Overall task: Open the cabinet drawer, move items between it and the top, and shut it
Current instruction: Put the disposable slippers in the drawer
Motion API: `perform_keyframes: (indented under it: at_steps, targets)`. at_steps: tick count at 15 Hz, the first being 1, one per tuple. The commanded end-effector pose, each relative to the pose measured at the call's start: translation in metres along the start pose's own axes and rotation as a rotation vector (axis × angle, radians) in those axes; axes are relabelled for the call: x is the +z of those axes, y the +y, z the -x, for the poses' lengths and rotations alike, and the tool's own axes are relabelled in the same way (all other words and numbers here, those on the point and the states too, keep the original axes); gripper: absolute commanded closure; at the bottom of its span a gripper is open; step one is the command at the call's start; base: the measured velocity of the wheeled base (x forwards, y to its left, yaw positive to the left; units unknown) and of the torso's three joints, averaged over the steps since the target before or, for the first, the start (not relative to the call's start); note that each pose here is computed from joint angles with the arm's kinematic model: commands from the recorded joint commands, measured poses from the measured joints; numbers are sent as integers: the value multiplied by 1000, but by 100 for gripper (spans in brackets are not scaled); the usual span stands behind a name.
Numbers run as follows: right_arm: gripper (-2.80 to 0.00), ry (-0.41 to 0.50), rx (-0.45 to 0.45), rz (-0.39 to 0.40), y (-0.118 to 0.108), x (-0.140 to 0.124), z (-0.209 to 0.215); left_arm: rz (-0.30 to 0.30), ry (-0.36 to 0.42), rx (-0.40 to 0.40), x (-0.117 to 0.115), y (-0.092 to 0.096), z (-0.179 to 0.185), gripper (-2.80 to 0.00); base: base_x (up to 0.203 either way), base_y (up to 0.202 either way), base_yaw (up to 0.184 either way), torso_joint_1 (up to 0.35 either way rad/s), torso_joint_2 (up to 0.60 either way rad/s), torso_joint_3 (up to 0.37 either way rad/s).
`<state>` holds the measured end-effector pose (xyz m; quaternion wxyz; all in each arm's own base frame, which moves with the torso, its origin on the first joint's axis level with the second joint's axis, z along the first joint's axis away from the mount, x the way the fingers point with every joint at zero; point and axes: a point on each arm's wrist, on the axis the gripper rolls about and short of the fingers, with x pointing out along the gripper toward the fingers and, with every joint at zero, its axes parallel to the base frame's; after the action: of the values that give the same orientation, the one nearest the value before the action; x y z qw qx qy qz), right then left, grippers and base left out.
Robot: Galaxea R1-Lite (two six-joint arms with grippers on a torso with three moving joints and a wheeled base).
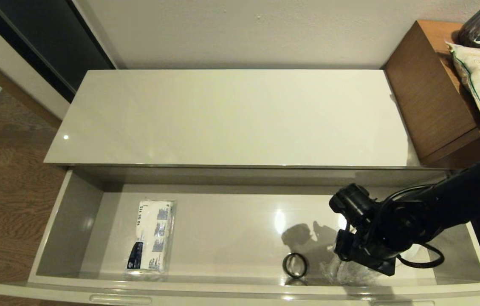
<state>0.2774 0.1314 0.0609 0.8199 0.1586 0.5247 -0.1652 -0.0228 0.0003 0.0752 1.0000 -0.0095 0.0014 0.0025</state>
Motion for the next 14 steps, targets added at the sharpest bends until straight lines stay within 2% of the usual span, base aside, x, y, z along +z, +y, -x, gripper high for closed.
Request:
perform_keyframes:
  at_steps: [1,5,8,11,14]
  targets:
    - [-280,-62,51,-24,-3,8,25,1,0,0,0,0,0,0,0,0,0,0,0,0]
    - [-280,-159,31,-40,-8,11,42,1,2,0,0,0,0,0,0,0,0,0,0,0]
    - [-280,-219,73,-57,-16,15,70,1,0,0,0,0,0,0,0,0,0,0,0,0]
    - [-280,-274,116,-59,-32,17,115,1,0,0,0,0,0,0,0,0,0,0,0,0]
    - [-280,-272,149,-15,-55,-1,162,1,2,0,0,0,0,0,0,0,0,0,0,0]
